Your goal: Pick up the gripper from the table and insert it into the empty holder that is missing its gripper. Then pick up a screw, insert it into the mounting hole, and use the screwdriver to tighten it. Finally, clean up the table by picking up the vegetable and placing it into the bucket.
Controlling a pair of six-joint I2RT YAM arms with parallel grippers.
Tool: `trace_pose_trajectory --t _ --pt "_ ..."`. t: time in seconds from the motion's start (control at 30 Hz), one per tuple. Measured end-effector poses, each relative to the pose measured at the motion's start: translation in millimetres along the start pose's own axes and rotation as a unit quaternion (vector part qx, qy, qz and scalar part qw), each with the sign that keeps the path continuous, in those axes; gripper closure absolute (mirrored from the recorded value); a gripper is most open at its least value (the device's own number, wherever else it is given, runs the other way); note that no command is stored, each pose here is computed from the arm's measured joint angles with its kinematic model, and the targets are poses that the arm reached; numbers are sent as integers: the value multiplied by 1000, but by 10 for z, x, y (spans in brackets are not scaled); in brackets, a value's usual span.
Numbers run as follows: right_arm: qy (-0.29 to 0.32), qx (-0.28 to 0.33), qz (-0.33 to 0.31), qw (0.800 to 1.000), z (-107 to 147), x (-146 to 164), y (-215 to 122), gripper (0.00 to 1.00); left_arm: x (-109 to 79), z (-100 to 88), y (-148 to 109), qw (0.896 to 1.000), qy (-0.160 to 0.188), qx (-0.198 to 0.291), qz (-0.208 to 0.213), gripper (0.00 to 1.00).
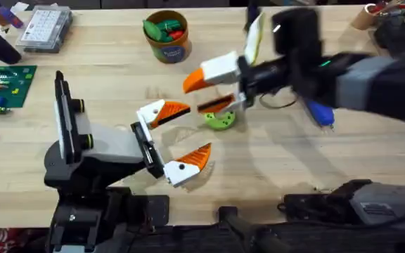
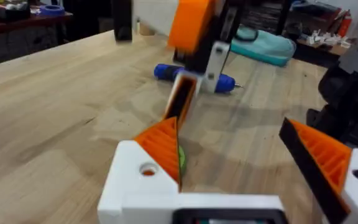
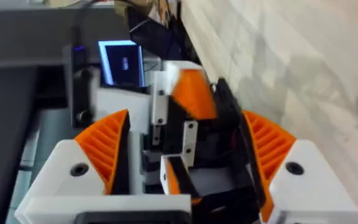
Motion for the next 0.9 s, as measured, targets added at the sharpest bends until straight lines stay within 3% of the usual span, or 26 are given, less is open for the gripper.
trace_pose_trajectory --t 0.2,0.47,0.6,0.9 --pt "-120 -57 15 991 117 401 -477 4 0 -1 0 1000 0 0 0 15" --pt "-120 -113 173 971 540 187 -842 4 0 -1 0 1000 1 0 0 15" --pt "-133 -124 262 948 676 152 -1005 3 0 0 0 1000 1 0 0 15" --pt "-181 -113 441 872 786 -77 -1220 3 0 0 0 1000 1 0 0 15"
Point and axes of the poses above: each hand's point on the last joint's axis, 136 mm out from that joint toward the fingers, its own y axis out along the fingers, its own x axis along the line the jaws close on, z = x × y, the point moved 5 cm from there along -y, back along the fingers, and after that the axes turned 8 degrees about y, right-handed, at the moved point
